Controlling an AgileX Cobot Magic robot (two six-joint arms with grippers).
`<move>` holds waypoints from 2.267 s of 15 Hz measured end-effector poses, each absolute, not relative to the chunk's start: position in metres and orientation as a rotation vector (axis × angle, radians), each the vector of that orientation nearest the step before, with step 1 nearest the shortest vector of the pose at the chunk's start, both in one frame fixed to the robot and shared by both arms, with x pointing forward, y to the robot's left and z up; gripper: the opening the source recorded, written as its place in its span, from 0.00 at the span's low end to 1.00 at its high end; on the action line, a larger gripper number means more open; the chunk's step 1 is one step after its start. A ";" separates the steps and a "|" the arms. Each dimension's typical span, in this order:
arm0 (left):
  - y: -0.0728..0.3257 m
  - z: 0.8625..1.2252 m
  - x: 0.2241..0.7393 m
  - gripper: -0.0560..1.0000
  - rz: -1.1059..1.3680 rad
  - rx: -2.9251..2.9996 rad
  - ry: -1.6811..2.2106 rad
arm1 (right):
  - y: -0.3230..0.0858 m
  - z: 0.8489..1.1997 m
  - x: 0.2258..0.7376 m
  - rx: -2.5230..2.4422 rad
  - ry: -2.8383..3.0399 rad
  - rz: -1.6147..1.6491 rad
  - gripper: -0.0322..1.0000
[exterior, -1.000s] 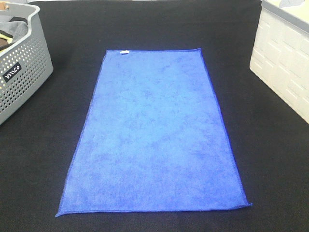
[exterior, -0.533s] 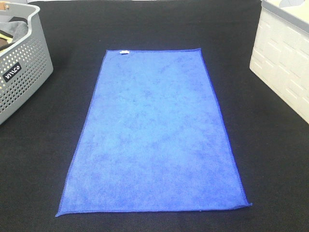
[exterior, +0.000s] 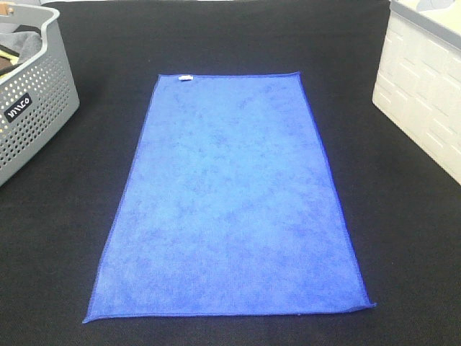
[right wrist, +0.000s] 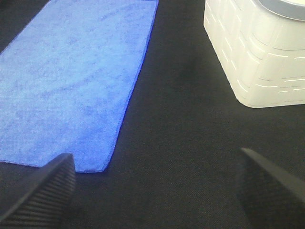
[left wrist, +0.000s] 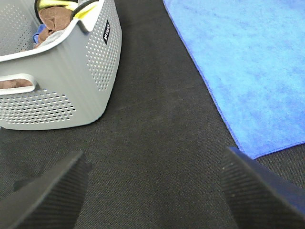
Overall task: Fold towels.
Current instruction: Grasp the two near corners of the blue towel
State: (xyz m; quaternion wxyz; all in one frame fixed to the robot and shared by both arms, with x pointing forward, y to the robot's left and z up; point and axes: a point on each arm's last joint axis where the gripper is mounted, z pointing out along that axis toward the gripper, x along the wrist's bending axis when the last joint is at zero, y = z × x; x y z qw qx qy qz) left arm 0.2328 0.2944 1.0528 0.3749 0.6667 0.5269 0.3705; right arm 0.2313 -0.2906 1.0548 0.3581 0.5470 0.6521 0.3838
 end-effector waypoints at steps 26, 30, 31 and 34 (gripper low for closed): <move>0.292 1.060 0.254 0.75 0.801 1.610 1.499 | -0.287 1.069 0.262 1.623 1.734 0.988 0.84; 0.279 1.059 0.282 0.75 0.513 1.582 1.599 | -0.276 1.070 0.302 1.844 1.881 0.997 0.83; 0.275 1.057 0.292 0.75 0.408 1.586 1.637 | -0.273 1.066 0.314 1.918 1.922 0.986 0.83; 0.264 1.044 0.328 0.75 0.155 1.671 1.713 | -0.266 1.047 0.351 2.058 2.101 0.885 0.83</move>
